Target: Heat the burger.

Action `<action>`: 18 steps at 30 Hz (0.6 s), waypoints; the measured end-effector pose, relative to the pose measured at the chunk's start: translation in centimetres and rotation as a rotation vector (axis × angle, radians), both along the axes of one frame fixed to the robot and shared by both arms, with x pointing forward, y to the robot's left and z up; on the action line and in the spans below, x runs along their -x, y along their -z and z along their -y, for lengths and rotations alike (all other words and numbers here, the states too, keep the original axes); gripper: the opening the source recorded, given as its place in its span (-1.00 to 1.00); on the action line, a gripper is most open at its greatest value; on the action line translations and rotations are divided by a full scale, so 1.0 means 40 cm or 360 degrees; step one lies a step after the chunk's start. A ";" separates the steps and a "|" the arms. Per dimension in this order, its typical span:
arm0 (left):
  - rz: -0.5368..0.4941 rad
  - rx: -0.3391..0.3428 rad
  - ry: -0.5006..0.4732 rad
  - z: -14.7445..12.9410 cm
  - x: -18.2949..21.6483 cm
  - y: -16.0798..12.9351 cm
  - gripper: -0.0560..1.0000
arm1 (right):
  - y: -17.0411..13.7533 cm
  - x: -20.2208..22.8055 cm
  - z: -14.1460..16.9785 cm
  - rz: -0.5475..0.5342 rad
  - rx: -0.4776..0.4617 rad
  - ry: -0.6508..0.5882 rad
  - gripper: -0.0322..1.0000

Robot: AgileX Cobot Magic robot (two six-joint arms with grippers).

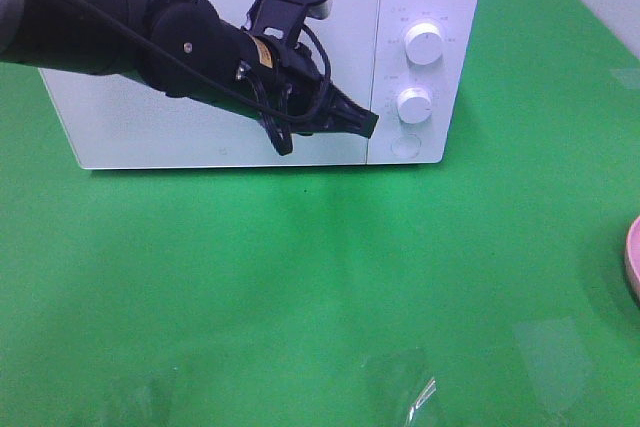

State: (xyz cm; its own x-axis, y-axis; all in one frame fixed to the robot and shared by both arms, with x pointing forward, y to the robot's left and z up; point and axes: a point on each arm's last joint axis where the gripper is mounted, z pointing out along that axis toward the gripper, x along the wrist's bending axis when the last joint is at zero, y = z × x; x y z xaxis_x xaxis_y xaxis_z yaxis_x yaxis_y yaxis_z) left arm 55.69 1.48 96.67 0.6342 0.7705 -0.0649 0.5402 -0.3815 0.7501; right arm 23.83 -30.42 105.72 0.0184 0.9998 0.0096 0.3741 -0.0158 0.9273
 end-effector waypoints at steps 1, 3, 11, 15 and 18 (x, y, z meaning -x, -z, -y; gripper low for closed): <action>-0.0087 -0.0070 0.0023 -0.005 0.021 -0.011 -0.80 | 0.000 0.000 0.000 0.0000 0.0000 0.0000 0.53; -0.0180 -0.0141 0.0038 -0.013 0.040 -0.019 -0.59 | 0.000 0.000 0.000 0.0000 0.0000 0.0000 0.53; -0.0483 -0.0349 0.0064 -0.049 0.095 -0.038 0.83 | 0.000 0.000 0.000 0.0000 0.0000 0.0000 0.53; -0.0753 -0.0512 0.0083 -0.077 0.137 -0.041 0.95 | 0.000 0.000 0.000 0.0000 0.0000 0.0000 0.53; -0.0859 -0.0578 0.0095 -0.090 0.157 -0.048 0.96 | 0.000 0.000 0.000 0.0000 0.0000 0.0000 0.53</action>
State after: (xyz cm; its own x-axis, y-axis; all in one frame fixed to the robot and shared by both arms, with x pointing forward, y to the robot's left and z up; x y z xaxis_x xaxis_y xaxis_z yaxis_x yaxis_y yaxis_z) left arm 49.42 5.08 98.58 0.6277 0.7678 -0.1283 0.7749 -0.6006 0.1970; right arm 23.83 -30.42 105.72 0.0184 0.9998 0.0096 0.3741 -0.0158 0.9273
